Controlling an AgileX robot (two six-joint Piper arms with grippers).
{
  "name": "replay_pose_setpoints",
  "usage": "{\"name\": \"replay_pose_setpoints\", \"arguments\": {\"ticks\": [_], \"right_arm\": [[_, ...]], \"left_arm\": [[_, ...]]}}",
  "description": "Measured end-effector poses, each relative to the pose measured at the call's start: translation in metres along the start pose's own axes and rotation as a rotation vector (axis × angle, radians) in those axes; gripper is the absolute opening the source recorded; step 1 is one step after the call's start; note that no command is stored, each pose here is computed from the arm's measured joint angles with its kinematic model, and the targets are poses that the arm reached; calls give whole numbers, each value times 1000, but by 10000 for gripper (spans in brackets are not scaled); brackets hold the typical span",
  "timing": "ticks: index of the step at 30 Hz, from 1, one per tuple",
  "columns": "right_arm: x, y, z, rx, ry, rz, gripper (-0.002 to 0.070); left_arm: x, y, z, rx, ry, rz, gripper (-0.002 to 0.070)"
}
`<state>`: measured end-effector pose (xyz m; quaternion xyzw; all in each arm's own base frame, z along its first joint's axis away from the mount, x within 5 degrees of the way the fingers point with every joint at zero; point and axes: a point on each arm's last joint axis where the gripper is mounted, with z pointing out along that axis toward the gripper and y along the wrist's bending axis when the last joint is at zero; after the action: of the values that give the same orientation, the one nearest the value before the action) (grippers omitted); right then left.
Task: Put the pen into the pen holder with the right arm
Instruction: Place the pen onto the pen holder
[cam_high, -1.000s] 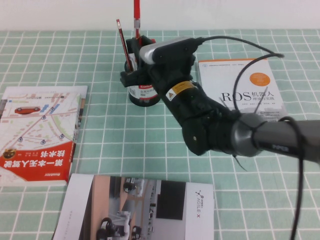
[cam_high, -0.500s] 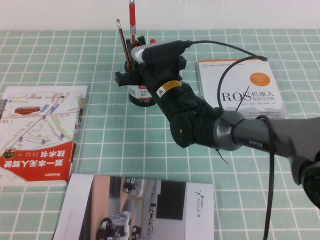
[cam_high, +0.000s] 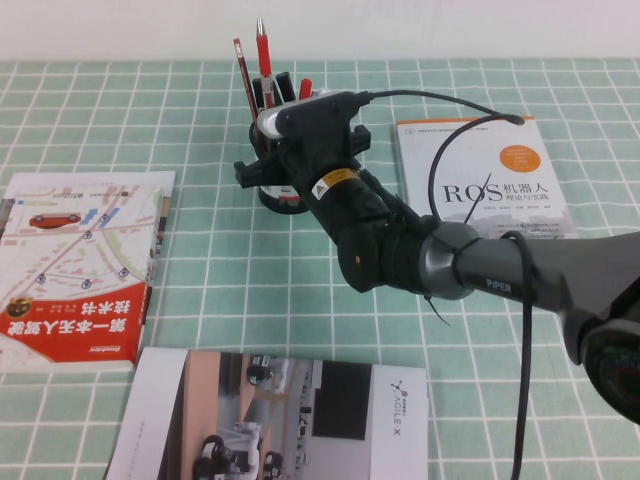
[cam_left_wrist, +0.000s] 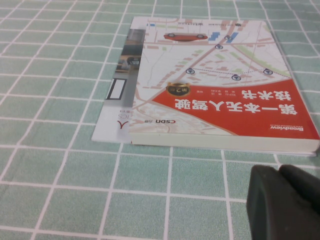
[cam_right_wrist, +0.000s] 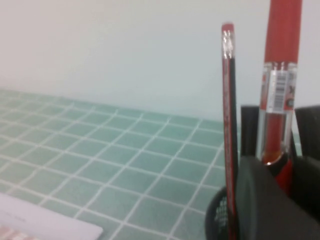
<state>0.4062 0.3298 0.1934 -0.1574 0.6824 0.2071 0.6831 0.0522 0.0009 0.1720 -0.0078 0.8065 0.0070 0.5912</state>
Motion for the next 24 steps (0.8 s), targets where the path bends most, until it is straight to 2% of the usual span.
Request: {"name": "replay_pose_setpoints", "arguments": {"ticks": [15, 18, 24], "right_arm": [[6, -2, 0, 13, 72, -6, 97], [7, -2, 0, 15, 76, -3, 137], [7, -1, 0, 7, 103, 1, 305]], "left_arm": [[0, 0, 0, 0, 0, 0, -4], [0, 0, 0, 0, 0, 0, -4], [0, 0, 0, 0, 0, 0, -4]]}}
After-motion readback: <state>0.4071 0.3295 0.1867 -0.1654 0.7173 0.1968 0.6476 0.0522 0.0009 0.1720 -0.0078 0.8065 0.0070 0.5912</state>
